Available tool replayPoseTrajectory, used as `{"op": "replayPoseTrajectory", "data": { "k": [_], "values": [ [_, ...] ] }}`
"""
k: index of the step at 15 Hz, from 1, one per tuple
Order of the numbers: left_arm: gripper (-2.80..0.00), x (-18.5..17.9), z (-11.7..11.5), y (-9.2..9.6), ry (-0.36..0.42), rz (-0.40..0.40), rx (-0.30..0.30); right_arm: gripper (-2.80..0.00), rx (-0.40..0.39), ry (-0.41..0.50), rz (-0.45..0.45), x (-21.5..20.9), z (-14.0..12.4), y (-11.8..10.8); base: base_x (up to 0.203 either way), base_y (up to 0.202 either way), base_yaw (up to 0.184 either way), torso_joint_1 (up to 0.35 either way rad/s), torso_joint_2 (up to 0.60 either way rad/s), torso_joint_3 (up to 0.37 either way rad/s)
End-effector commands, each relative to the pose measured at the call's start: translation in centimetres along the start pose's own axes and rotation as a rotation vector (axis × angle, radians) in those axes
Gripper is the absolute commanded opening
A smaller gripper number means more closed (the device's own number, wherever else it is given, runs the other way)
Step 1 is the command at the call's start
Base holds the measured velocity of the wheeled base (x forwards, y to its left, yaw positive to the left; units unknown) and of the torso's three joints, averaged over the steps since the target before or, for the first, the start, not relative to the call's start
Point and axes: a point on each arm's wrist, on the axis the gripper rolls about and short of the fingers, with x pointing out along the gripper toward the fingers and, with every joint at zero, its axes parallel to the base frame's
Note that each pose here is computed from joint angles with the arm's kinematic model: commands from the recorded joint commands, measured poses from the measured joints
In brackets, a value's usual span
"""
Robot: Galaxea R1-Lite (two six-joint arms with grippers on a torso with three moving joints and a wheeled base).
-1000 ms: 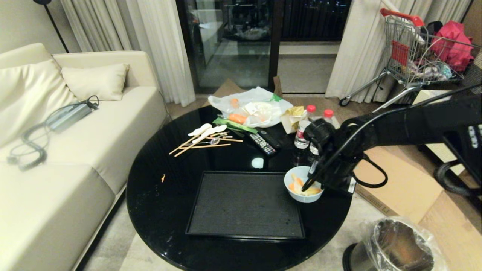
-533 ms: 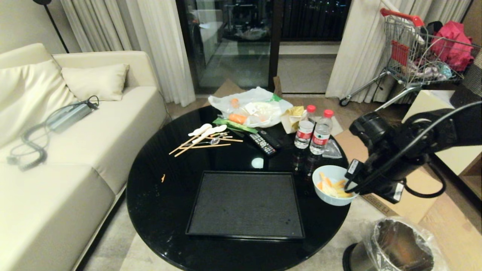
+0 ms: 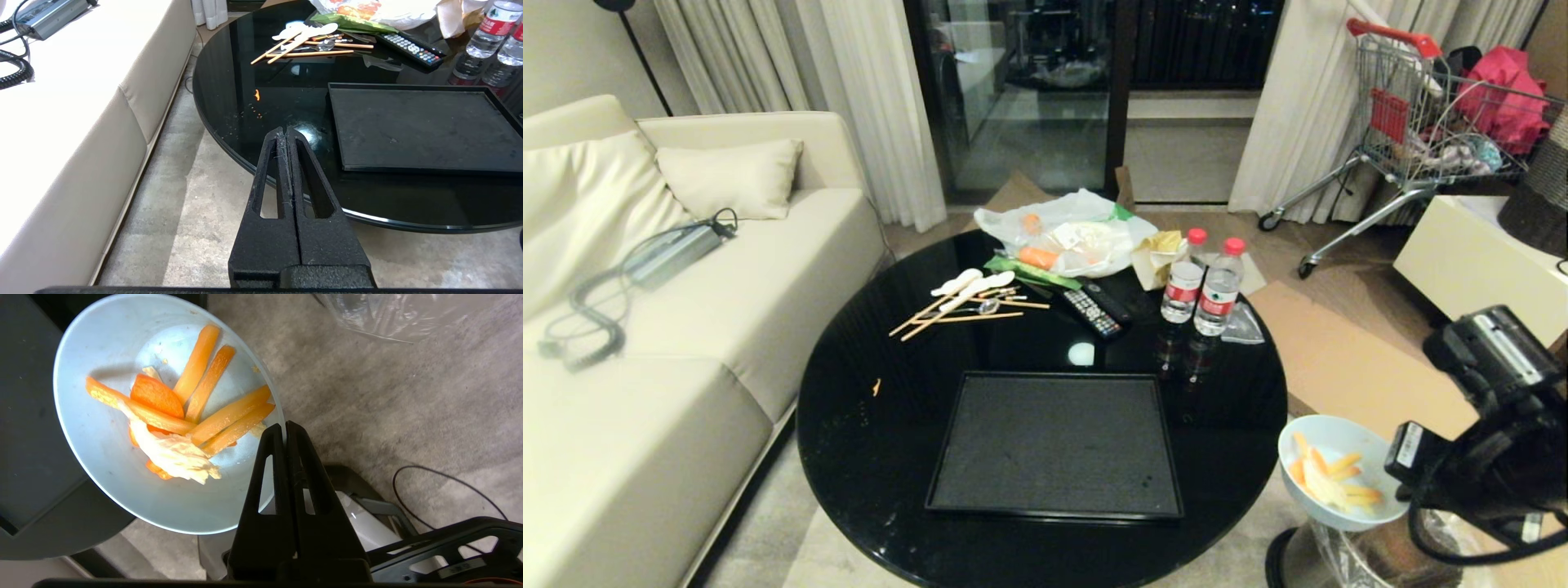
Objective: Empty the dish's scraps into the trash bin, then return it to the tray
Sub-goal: Move the bowl over the trash can
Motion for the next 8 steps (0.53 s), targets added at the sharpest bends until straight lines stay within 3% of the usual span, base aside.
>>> {"op": "replayPoseTrajectory", "data": {
  "k": [1,5,8],
  "values": [
    [-2.8,0.0,0.0,0.0,-0.001,0.0,0.0,-2.8,0.013,-0.049,0.015,-1.4,-1.8,-2.6,0.0,0.0,0.0,0.0,0.0,0.0],
    [-2.8,0.0,0.0,0.0,-0.001,0.0,0.0,-2.8,0.019,-0.085,0.0,-2.4,-3.7,-5.2,0.0,0.0,0.0,0.0,0.0,0.0],
    [-2.8,0.0,0.0,0.0,-0.001,0.0,0.0,-2.8,0.015,-0.078,-0.033,-2.6,-4.1,-5.8,0.0,0.0,0.0,0.0,0.0,0.0]
  ]
}}
